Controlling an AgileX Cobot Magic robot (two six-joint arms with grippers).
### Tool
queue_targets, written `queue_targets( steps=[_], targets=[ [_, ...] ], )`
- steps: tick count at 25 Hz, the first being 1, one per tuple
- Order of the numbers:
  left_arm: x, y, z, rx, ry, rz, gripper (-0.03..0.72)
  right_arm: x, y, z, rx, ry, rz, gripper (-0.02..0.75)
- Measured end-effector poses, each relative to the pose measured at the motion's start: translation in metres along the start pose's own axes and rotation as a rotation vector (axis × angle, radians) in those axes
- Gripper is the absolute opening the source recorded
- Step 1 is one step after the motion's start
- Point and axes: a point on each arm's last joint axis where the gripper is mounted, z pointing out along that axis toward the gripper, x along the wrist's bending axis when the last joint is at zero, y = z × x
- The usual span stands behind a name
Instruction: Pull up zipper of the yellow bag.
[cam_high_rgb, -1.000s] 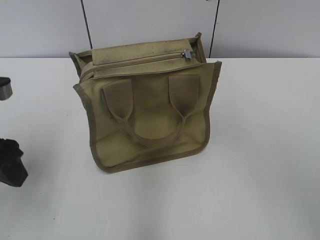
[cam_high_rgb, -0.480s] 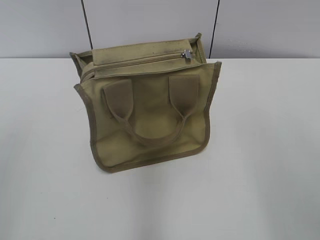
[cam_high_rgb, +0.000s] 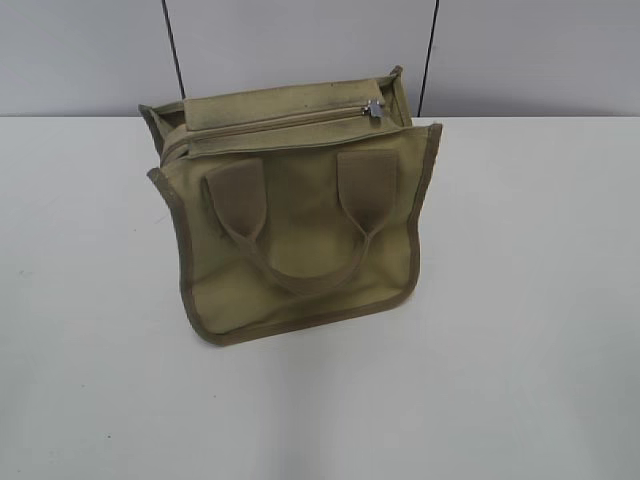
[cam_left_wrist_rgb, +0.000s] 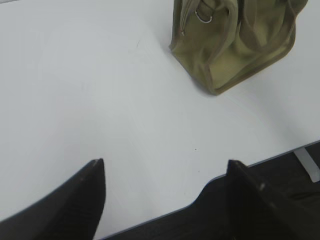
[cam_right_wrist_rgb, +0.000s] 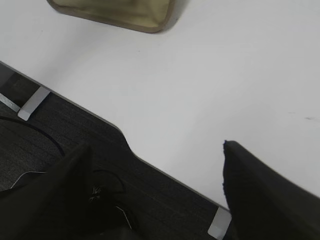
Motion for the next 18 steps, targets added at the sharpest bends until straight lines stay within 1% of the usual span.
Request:
queue_targets(
  steps=[2,3,4,5,7,12,15,18],
  targets=[
    [0.001,-0.01,0.008,0.027,0.008,0.004,0.565,0.001,-0.013,0.005,-0.001,0.011,0.004,0.596],
    [0.001,-0.015,0.014,0.049,0.012,0.005,0.565,0.001,-0.013,0.005,-0.001,0.011,0.004,0.596],
    [0.001,-0.019,0.018,0.066,0.012,0.004,0.565,0.003,-0.023,0.015,0.03,0.033,0.014,0.596],
    [0.001,-0.02,0.021,0.069,0.012,0.005,0.564,0.004,-0.026,0.018,0.044,0.039,0.017,0.596],
    [0.001,-0.02,0.024,0.045,0.013,0.008,0.563,0.004,-0.027,0.021,0.044,0.042,0.019,0.596],
    [0.001,-0.016,0.03,-0.02,0.013,0.03,0.563,0.003,-0.024,0.024,-0.004,0.033,0.018,0.596],
    [0.001,-0.016,0.032,-0.034,0.005,0.035,0.561,0.002,-0.024,0.03,-0.024,0.028,0.015,0.596],
    [0.0,-0.016,0.033,-0.04,0.001,0.033,0.538,0.002,-0.024,0.03,-0.03,0.027,0.014,0.596]
  ],
)
